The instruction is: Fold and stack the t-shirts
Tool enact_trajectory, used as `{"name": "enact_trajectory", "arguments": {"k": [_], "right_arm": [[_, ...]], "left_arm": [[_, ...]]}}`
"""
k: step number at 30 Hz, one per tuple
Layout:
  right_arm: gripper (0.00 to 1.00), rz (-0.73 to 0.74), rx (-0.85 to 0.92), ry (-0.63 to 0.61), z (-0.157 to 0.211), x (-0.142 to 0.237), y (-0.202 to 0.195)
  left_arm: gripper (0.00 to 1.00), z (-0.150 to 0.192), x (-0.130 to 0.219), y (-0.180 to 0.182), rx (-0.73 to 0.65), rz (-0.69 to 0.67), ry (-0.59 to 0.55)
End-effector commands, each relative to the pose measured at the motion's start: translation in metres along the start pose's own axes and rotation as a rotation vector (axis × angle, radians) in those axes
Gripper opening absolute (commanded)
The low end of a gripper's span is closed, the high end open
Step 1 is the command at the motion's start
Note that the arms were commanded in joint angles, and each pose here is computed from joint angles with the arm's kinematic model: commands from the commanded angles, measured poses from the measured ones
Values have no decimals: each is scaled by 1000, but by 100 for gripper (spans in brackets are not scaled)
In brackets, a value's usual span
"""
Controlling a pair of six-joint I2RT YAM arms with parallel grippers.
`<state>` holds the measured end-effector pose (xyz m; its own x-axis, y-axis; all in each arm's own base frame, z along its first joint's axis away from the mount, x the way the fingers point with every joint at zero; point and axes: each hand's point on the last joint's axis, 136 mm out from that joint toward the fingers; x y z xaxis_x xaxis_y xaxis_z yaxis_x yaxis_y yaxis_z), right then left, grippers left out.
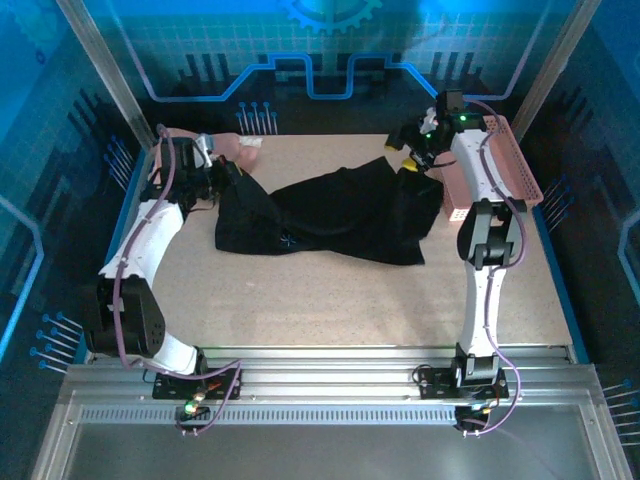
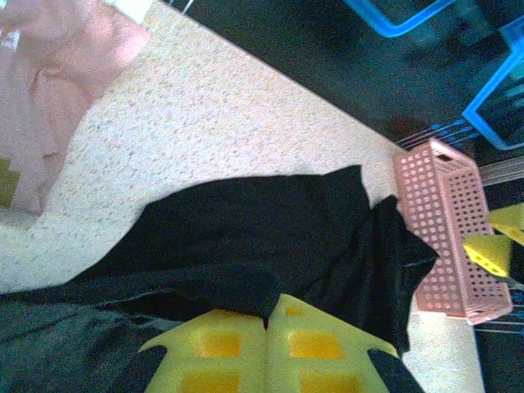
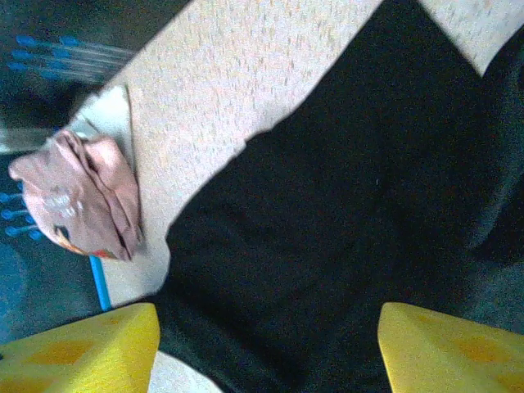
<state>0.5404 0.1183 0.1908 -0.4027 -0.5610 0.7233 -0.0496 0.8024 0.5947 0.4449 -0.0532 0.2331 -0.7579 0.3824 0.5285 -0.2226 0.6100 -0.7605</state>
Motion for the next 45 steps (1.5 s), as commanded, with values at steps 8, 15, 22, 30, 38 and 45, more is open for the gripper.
{"name": "enact_trajectory", "arguments": {"k": [8, 15, 22, 30, 38, 45], "right_arm": [[72, 124, -49, 126, 192, 97, -5], [65, 115, -248, 162, 233, 55, -69], [56, 192, -360, 168, 228, 23, -118], [52, 242, -425, 206, 238, 9, -136], [53, 260, -448, 224, 254, 7, -143], [36, 294, -441, 217, 240, -12, -151]], "left_arm": [[0, 51, 5, 43, 23, -35, 56], [0, 76, 10, 60, 52, -39, 95], [0, 85, 15, 67, 35, -51, 105], [0, 87, 19, 68, 29, -59, 105], [0, 86, 20, 70, 26, -67, 99], [0, 84, 20, 68, 22, -62, 98]]}}
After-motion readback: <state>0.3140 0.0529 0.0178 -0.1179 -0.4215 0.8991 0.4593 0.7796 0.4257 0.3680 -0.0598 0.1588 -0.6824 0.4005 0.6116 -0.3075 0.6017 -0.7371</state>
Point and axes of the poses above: each hand's point on the last joint's axis, 136 mm out from that joint toward the fingers, its own x axis back along the fingers, its own y axis along the line the jaws close on, z = x × y, and after that the axes turned 14 degrees about x, right-handed
